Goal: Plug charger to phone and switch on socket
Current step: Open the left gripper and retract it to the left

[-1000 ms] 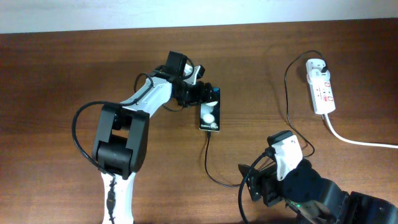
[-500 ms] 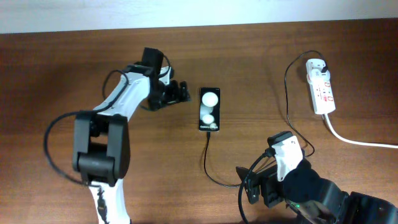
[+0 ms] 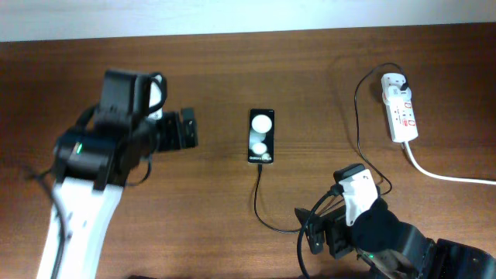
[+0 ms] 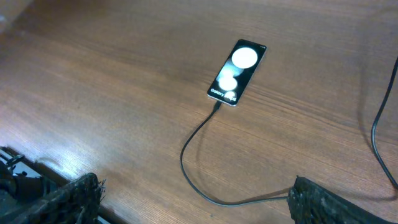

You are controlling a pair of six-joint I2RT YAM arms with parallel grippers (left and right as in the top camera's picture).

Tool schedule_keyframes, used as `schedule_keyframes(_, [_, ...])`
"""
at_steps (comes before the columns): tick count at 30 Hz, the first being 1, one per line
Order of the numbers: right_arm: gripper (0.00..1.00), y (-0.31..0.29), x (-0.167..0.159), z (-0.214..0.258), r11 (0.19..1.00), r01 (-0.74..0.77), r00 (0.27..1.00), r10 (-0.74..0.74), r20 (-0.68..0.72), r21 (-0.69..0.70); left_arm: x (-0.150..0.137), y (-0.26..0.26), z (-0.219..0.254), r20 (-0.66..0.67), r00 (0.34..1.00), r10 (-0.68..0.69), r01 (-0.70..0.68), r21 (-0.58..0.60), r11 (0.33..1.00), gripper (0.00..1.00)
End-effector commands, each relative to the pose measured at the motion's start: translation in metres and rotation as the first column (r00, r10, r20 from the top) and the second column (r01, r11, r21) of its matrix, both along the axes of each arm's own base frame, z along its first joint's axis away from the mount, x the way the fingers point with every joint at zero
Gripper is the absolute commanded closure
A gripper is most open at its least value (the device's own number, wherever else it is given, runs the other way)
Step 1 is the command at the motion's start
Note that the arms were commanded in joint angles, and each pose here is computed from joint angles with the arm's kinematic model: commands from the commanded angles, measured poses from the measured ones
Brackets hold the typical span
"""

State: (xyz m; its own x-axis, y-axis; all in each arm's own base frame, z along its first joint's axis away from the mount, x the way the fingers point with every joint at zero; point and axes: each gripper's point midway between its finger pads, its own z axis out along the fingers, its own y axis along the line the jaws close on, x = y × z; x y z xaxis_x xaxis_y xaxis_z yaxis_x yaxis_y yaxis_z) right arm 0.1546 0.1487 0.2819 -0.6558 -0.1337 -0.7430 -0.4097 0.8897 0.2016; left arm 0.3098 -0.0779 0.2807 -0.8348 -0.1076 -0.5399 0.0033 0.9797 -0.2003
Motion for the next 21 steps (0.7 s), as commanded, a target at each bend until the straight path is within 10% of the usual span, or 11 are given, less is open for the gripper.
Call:
schedule_keyframes(1, [0.01, -0.001, 0.001, 0.005, 1.0, 0.003, 1.0, -0.004, 0.012, 0.005, -0.036, 0.025, -0.001, 0.051, 0.997, 0.063, -0.066, 0.063, 0.996, 0.01])
schedule_keyframes(9, [0.01, -0.001, 0.001, 0.005, 1.0, 0.003, 1.0, -0.004, 0.012, 0.005, -0.1, 0.049, -0.046, 0.031, 0.991, 0.127, -0.13, 0.093, 0.987, 0.01])
schedule_keyframes(21, [0.01, 0.006, 0.007, -0.005, 0.999, 0.009, 1.0, -0.009, -0.012, -0.044, -0.11, 0.052, -0.048, 0.01, 0.992, 0.127, -0.127, 0.101, 0.987, 0.01])
